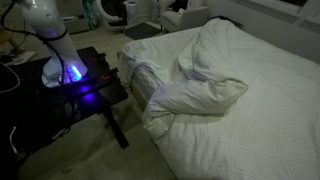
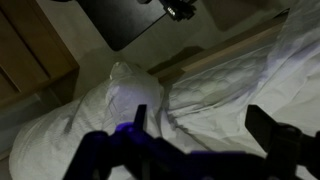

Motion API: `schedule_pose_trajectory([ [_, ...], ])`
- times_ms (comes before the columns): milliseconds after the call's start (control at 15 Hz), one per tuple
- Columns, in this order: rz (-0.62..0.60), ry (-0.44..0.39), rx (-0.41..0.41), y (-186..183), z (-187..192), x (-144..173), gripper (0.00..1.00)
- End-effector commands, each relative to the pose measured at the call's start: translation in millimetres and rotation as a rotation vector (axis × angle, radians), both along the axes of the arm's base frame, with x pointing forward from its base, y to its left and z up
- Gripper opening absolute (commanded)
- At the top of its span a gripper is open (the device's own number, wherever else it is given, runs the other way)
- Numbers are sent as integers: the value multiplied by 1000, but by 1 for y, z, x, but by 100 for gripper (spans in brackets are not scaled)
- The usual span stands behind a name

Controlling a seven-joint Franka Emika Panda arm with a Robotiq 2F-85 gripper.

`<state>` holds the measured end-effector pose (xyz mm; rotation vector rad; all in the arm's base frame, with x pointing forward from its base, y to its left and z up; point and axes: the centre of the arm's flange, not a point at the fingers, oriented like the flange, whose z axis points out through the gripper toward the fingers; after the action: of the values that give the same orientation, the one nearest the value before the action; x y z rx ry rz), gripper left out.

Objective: Spread the corner of the bed well

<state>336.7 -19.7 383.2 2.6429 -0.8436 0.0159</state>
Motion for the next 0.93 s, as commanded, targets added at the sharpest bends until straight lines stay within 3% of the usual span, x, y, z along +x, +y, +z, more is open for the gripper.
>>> schedule_pose_trajectory([
  [0,-44,-44,-16,-63,-9,3,100],
  [467,-116,-121,50,-189,-10,-1,100],
  [867,-15,-112,60,-270,-28,1,100],
])
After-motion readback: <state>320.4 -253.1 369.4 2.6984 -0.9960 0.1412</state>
